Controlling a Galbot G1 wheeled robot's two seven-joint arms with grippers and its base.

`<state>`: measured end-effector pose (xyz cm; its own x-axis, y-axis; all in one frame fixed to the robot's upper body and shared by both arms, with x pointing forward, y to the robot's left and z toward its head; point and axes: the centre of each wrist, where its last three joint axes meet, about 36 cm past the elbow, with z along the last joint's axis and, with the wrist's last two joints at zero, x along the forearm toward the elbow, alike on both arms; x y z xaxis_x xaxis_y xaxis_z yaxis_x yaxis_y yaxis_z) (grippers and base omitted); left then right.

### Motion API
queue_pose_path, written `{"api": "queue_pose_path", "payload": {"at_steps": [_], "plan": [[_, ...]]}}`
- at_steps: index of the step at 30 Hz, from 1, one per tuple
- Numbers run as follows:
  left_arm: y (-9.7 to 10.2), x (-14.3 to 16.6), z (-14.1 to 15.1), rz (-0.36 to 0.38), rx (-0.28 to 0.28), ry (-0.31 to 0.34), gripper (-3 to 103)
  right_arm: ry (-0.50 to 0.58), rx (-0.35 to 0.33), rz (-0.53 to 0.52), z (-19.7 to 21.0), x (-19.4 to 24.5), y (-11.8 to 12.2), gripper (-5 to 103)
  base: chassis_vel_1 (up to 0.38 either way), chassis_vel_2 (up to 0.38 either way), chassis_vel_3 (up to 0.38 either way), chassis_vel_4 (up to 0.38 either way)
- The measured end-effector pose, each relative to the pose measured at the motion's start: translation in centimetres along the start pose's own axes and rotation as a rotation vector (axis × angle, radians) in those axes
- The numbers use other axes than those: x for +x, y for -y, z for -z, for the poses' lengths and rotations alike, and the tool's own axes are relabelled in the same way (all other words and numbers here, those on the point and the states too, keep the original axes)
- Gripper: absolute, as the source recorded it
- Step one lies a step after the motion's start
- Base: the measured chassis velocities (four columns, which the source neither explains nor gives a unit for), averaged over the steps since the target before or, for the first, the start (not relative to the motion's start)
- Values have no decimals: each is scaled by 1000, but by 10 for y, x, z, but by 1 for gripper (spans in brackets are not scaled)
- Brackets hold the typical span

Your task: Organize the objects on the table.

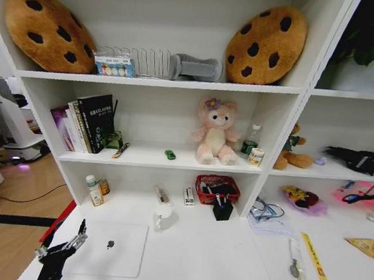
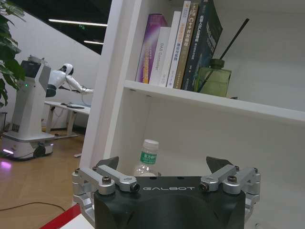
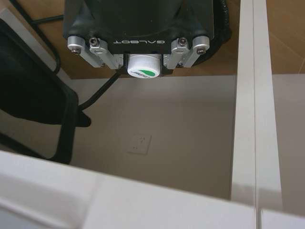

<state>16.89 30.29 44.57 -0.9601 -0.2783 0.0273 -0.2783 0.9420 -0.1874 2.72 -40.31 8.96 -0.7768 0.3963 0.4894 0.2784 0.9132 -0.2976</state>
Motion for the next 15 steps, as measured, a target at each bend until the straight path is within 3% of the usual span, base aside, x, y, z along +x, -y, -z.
{"api": "queue_pose_path", "payload": {"at_steps": [9, 15], "plan": [[18, -8, 18, -22, 1, 18, 100, 0, -16, -18, 16, -67, 12, 31, 0, 0, 0, 0], [19, -11, 17, -19, -4, 9, 100, 0, -27, -23, 27, -98, 12, 31, 0, 0, 0, 0]]}}
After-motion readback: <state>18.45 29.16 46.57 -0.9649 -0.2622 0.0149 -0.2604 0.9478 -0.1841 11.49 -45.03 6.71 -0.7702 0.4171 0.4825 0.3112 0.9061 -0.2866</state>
